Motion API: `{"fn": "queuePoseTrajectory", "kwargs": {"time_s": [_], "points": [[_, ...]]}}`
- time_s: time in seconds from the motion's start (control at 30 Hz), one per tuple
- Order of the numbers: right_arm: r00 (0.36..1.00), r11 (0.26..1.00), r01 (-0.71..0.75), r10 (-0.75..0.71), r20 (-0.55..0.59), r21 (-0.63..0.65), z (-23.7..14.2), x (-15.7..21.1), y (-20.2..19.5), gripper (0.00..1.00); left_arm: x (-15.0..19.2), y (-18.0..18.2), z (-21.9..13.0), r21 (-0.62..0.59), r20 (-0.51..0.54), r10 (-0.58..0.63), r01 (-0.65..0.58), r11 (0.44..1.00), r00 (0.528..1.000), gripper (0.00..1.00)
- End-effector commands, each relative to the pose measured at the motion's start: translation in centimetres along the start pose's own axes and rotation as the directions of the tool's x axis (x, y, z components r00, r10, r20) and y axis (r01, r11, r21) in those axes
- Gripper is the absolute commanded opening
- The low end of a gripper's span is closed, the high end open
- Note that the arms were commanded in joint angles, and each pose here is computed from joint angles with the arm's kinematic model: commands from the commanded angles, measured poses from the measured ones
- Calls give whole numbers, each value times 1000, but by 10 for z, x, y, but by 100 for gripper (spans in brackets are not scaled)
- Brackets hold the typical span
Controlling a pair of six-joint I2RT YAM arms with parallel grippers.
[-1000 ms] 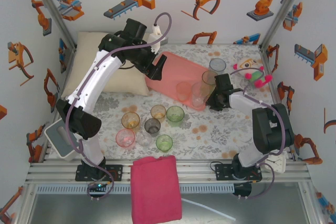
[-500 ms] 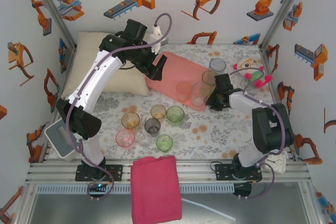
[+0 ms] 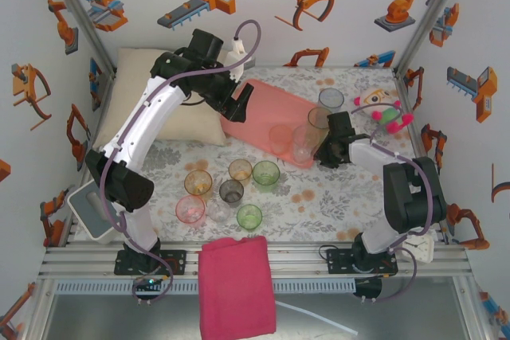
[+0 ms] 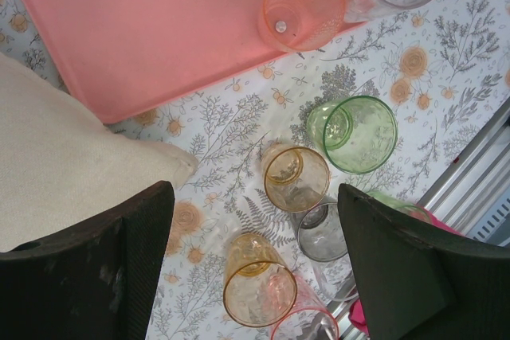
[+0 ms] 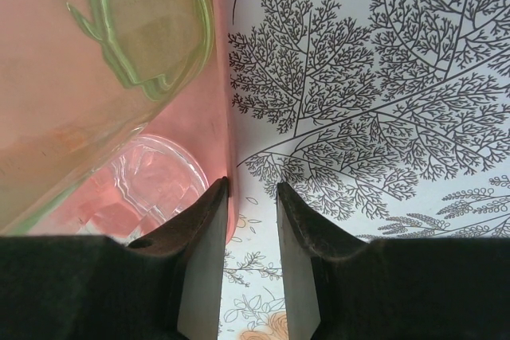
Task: Place the glasses into the tray
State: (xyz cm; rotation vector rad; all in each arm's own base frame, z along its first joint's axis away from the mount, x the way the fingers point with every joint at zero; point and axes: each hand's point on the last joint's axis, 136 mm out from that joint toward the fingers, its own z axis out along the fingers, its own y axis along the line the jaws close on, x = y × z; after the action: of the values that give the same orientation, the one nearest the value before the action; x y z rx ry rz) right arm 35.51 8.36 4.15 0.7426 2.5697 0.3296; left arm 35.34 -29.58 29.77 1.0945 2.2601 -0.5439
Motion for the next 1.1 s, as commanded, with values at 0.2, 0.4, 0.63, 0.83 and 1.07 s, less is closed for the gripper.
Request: {"fn": "queuePoseTrajectory", "kwargs": {"time_s": [0.2, 0.4, 0.63, 0.83, 1.07], "points": [[1000, 990, 8, -6, -11, 143, -5, 10, -41, 30, -5, -3, -17, -2, 41, -6, 6, 1000, 999, 77], [1000, 989, 3, -1, -7, 151, -9, 12, -46, 30, -6, -4, -18, -1, 46, -5, 5, 1000, 999, 77], [1000, 987, -5, 6, -6, 158, -14, 17, -53, 30, -7, -5, -18, 0, 49, -3, 3, 1000, 999, 77], [1000, 986, -9, 9, -1, 169, -21, 21, -60, 30, -7, -5, -19, 3, 51, -4, 4, 1000, 999, 77], [1000, 983, -11, 10, 2, 182, -28, 26, -68, 30, -7, -6, -19, 9, 53, -8, 7, 1000, 999, 77]]}}
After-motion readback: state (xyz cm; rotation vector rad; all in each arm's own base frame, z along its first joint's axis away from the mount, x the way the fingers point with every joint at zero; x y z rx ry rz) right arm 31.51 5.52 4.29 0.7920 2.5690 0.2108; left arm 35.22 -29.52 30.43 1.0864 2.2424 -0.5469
